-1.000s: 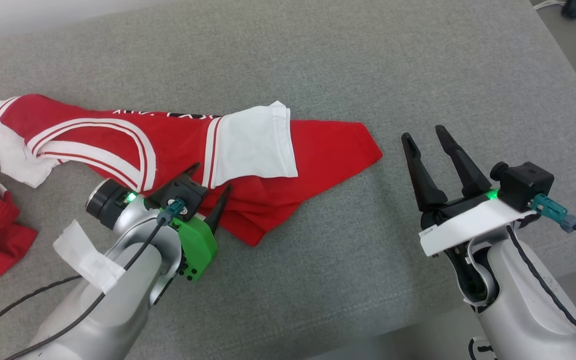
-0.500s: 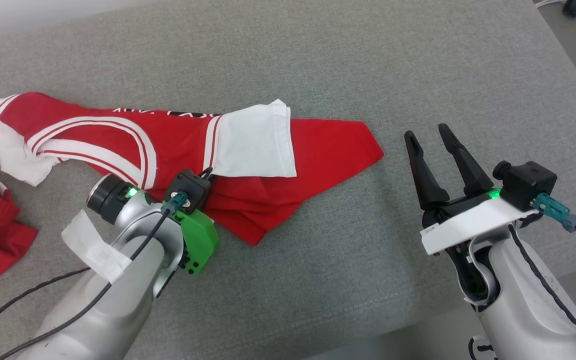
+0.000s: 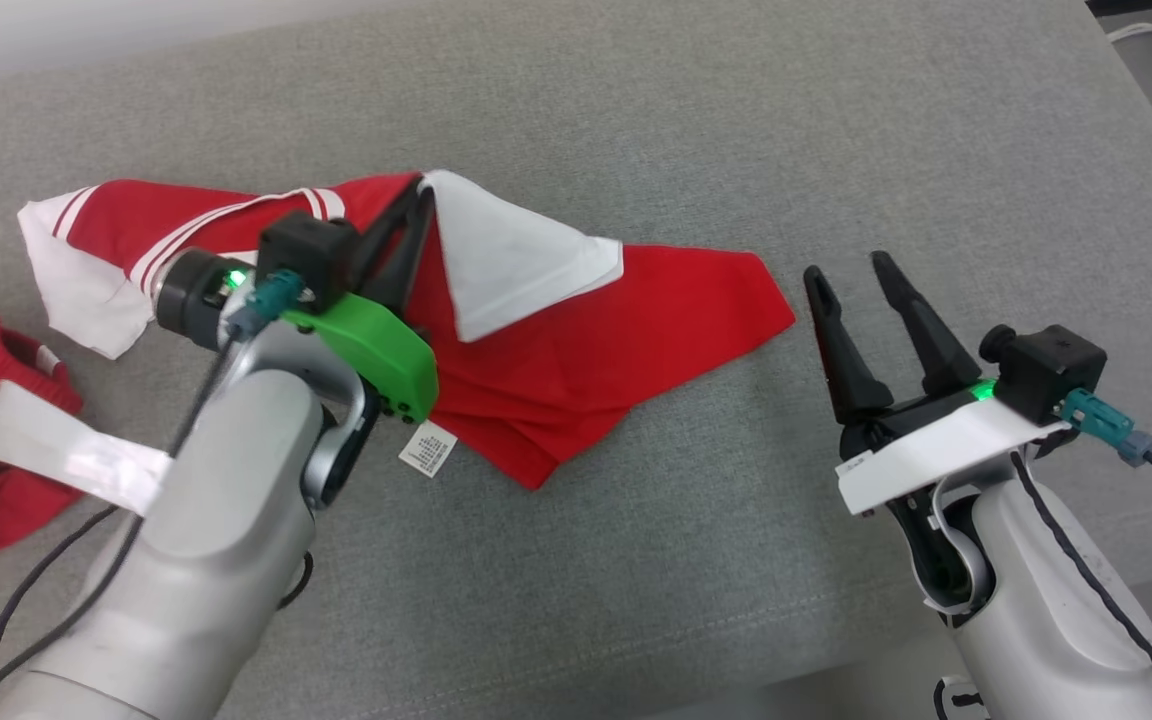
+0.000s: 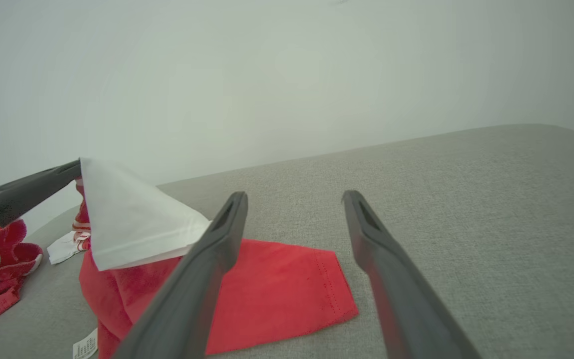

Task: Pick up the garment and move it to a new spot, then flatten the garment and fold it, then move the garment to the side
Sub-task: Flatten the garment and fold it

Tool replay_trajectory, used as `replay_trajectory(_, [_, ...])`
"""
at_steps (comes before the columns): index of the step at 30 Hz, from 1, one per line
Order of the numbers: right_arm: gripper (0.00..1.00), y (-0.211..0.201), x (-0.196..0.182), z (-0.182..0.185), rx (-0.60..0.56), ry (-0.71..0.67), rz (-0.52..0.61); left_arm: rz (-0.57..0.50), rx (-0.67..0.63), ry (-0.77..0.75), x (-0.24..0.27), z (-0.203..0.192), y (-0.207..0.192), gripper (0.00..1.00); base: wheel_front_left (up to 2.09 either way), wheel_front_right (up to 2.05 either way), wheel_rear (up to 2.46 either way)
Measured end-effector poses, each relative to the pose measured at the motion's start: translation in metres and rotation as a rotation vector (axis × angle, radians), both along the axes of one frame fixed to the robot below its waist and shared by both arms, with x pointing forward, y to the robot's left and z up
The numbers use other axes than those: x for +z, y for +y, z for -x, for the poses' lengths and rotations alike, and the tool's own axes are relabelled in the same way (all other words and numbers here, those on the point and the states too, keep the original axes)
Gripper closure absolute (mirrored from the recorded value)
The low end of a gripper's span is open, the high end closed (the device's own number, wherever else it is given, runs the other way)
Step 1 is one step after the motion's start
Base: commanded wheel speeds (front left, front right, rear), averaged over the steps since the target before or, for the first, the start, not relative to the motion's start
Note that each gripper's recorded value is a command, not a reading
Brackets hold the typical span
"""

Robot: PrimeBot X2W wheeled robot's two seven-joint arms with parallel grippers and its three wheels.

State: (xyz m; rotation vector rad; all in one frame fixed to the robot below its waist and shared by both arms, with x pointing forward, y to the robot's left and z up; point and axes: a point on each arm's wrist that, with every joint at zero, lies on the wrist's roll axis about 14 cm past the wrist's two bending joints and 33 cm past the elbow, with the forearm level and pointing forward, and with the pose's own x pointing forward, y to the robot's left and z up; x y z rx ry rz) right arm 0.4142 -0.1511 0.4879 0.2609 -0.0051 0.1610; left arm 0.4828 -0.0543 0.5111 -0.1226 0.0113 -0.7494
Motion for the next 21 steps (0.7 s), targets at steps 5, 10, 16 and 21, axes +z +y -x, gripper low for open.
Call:
replay_trajectory(5, [0.00,0.016,-0.004,0.000,0.047,0.010,-0.004,0.063,0.084,-0.018,0.022,-0.020,0.034,1.00,0.00,0.00,0.00])
replay_trajectory(10, [0.00,0.033,-0.012,0.003,0.095,0.037,-0.007,0.131,0.202,-0.047,0.045,-0.041,0.085,1.00,0.00,0.00,0.00])
replay_trajectory(16, [0.00,0.039,-0.031,0.008,0.111,0.100,-0.027,0.315,0.282,-0.055,0.080,-0.052,0.119,1.00,0.00,0.00,0.00])
replay_trajectory(21, [0.00,0.045,-0.041,0.011,0.124,0.135,-0.040,0.344,0.351,-0.065,0.088,-0.058,0.151,1.00,0.00,0.00,0.00])
